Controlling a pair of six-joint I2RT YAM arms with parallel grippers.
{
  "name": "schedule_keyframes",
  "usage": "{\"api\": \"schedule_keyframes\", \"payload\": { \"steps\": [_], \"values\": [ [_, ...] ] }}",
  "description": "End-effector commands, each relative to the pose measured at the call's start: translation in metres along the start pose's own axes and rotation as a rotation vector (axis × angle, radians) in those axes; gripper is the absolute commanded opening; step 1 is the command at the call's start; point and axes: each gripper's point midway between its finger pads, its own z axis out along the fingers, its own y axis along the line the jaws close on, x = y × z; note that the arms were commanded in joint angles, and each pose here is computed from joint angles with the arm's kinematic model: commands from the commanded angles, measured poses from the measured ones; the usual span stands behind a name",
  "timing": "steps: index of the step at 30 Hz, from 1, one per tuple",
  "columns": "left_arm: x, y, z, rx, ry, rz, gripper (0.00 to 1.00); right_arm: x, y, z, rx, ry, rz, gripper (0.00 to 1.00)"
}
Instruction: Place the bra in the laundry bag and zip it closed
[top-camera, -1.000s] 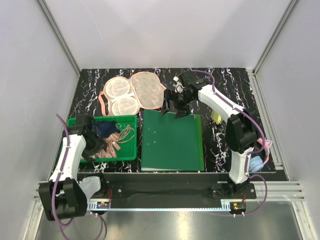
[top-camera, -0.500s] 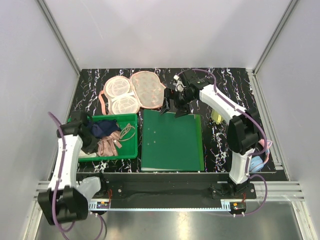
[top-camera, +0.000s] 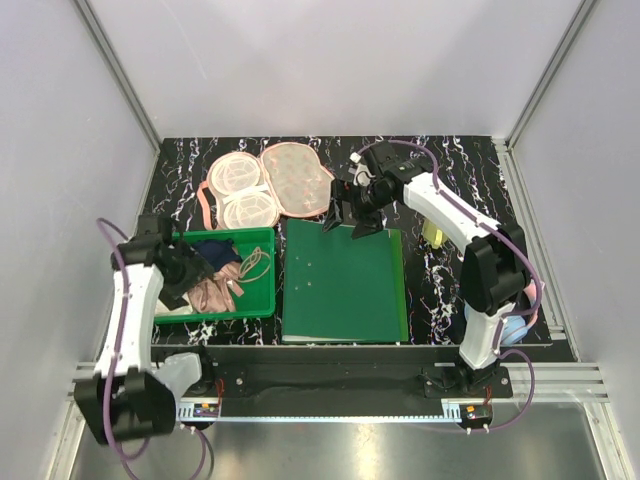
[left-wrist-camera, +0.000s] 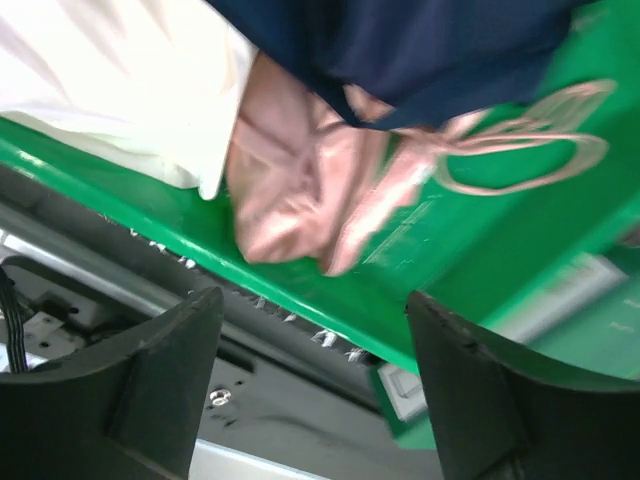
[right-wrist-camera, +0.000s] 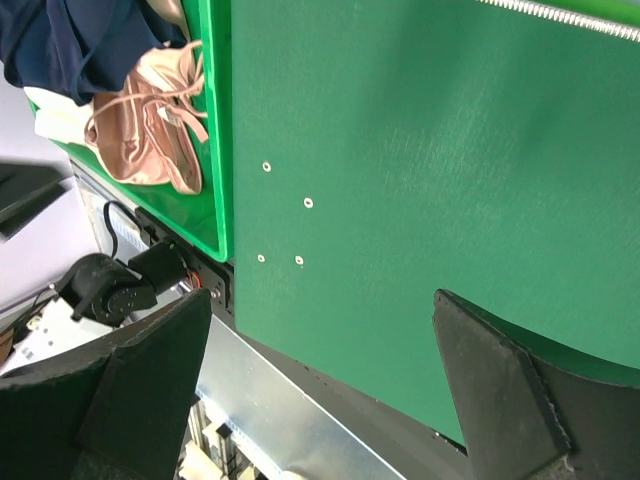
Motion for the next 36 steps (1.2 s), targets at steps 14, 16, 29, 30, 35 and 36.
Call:
{"api": "schedule_keyframes", "payload": {
  "steps": [14,16,29,30,35,36],
  "values": [
    [-0.010,0.016,0.049,-0.117,-0.021,-0.014,0.61,0.007,0.033,-0.038,-0.098,-0.080,-0.076,1.00],
    [-0.029,0.003,0.023,-0.030,-0.152,-0.044,0.58,0.009,0.032,-0.038,-0.096,-0.080,-0.075,1.00],
    [-0.099,0.008,0.003,-0.075,-0.303,-0.365,0.83,0.014,0.038,-0.040,-0.136,-0.075,-0.071,1.00],
    [-0.101,0.003,0.011,-0.073,-0.267,-0.387,0.80,0.014,0.037,-0.040,-0.136,-0.074,-0.070,1.00],
    [-0.111,0.002,0.032,-0.103,-0.209,-0.465,0.77,0.014,0.040,-0.043,-0.141,-0.084,-0.081,1.00],
    [-0.110,0.005,0.036,-0.123,-0.203,-0.498,0.77,0.014,0.040,-0.044,-0.141,-0.087,-0.085,1.00]
  ]
}}
